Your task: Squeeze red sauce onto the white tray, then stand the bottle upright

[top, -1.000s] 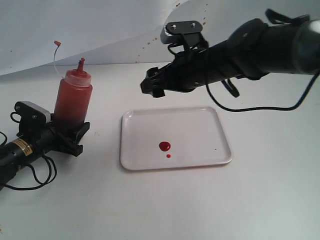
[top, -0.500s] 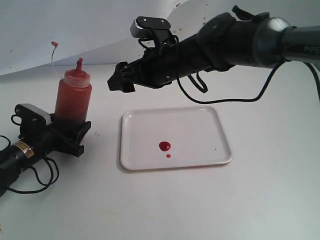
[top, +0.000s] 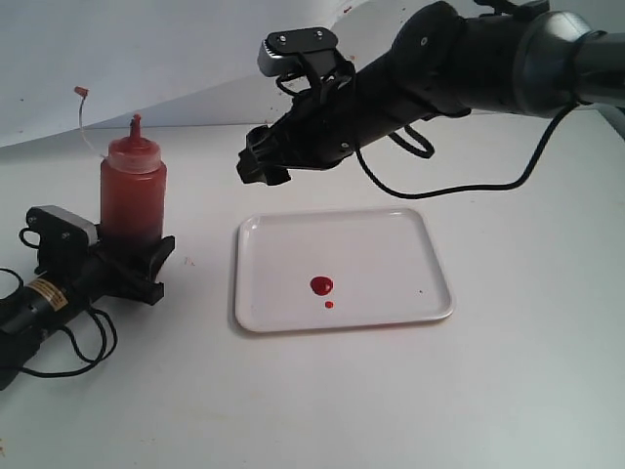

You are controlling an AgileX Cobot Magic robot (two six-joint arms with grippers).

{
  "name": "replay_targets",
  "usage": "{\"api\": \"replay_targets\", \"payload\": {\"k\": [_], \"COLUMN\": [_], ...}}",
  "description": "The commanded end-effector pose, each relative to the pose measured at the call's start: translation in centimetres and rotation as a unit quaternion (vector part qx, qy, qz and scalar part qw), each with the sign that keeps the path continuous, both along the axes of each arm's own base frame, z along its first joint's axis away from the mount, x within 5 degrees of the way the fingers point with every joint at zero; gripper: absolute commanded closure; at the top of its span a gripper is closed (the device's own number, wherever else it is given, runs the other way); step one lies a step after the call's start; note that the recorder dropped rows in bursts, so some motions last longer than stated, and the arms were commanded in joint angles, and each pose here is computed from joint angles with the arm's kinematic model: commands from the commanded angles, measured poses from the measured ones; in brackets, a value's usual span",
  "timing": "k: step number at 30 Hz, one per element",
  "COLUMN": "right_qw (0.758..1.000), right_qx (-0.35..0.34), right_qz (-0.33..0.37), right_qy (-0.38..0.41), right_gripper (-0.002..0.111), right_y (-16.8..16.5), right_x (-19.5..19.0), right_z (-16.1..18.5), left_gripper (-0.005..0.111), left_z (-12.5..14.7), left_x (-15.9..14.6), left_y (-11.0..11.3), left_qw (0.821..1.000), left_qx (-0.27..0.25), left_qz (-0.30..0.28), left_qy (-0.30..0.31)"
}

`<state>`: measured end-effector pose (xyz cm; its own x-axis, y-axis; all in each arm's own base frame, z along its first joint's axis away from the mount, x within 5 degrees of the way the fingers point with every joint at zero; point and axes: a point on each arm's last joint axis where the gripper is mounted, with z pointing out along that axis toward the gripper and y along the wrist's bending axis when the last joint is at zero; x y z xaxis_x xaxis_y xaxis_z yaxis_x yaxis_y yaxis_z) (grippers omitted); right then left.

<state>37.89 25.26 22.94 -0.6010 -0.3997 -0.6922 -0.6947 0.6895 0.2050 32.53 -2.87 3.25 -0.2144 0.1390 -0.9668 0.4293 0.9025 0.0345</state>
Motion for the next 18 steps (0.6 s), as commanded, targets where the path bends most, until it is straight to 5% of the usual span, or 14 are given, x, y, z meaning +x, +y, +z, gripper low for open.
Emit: {"api": "replay_targets", "payload": {"k": [1,9,15,18], "right_qw": [0.999,0.998,0.994,0.993], "right_qx": [-0.039,-0.055,-0.11,-0.117], "right_qz": [-0.005,-0.002,-0.025,-0.031], "right_qy": [-0.003,-0.009,-0.007,-0.008], "right_gripper": [0.038,0.038,0.038,0.038], "right_y": [-0.7,-0.9,-1.8,-2.0], "right_x": [0.0,0.1,0.3,0.3], "right_z": [0.1,0.0,-0.5,-0.5], "left_gripper": [0.038,0.037,0.037,0.037], "left_z": [-1.3,-1.1,1.6,2.3], "left_x": [-0.3,-0.2,-0.4,-1.4], "left_y": [0.4,0.4,-0.2,0.6], "left_qw": [0.999,0.999,1.0,0.999], "left_qx": [0.016,0.016,0.018,0.014], "left_qz": [0.018,0.018,-0.023,0.035], "left_qy": [0.045,0.041,0.008,0.018]}}
